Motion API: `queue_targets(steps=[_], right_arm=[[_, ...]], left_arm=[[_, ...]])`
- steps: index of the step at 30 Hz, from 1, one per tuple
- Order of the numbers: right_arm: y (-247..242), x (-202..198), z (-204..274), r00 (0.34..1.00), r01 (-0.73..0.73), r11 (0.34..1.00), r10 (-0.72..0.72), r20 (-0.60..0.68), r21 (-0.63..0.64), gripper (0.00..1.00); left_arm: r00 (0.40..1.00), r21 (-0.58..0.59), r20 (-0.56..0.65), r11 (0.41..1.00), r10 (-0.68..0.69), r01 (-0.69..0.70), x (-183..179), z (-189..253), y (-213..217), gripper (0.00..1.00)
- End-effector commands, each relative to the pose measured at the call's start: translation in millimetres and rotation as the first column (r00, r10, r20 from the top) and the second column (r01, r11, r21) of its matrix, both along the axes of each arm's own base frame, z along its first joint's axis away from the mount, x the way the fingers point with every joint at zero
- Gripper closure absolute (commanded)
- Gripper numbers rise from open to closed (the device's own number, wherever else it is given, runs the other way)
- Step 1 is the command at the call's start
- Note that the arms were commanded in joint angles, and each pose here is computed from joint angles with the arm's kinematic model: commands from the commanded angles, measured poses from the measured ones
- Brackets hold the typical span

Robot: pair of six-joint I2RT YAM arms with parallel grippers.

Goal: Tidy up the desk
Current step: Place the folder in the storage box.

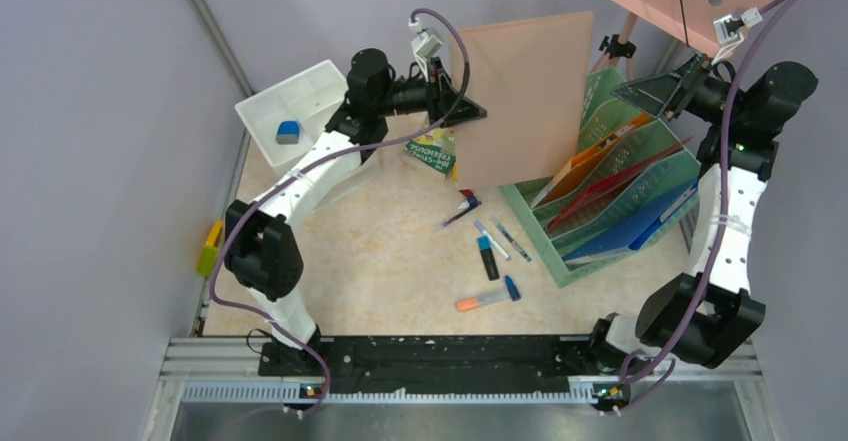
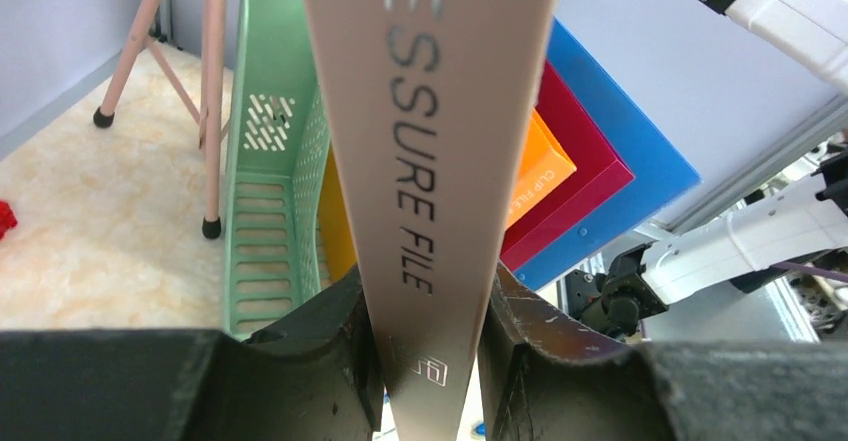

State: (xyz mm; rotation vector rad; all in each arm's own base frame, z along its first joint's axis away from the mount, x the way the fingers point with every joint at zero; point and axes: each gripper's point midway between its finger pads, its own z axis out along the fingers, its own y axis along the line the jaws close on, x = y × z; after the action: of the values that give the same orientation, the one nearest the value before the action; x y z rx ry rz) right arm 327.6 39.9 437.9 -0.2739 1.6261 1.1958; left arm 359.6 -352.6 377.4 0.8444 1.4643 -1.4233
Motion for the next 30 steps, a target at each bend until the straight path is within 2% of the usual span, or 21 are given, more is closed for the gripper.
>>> queue_targets(steps=[1, 6, 12, 15, 21, 30], right_arm=[[-10, 8, 2, 0.999, 0.023, 0.999, -0.022, 0.032, -0.023, 0.09], [-20, 15, -5, 0.999, 0.042, 0.999, -0.042, 0.011, -0.016, 0.09], [-30, 18, -8, 0.998, 0.067, 0.998, -0.067, 0.003, -0.012, 0.09], [-31, 19, -10, 0.997, 0.071, 0.997, -0.071, 0.003, -0.011, 0.09], [-29, 15, -12, 0.998, 0.061, 0.998, -0.061, 0.007, -0.011, 0.09], [-19, -1, 3, 0.997, 0.060, 0.998, -0.059, 0.046, -0.018, 0.09]], left_arm=[[0.974, -0.010, 0.228, 1.000, 0.004, -0.002, -15, 42, -14, 1.00], [0.946, 0.028, 0.321, 0.998, 0.040, -0.051, -3, 32, -41, 1.00], [0.929, -0.022, 0.365, 0.999, 0.054, -0.050, 8, 16, -59, 1.00], [0.922, -0.047, 0.386, 0.999, 0.036, -0.019, 6, 8, -65, 1.00], [0.906, 0.008, 0.424, 1.000, 0.007, -0.011, -1, -8, -84, 1.00], [0.925, -0.014, 0.378, 0.999, 0.033, -0.030, -3, -8, -119, 1.00]])
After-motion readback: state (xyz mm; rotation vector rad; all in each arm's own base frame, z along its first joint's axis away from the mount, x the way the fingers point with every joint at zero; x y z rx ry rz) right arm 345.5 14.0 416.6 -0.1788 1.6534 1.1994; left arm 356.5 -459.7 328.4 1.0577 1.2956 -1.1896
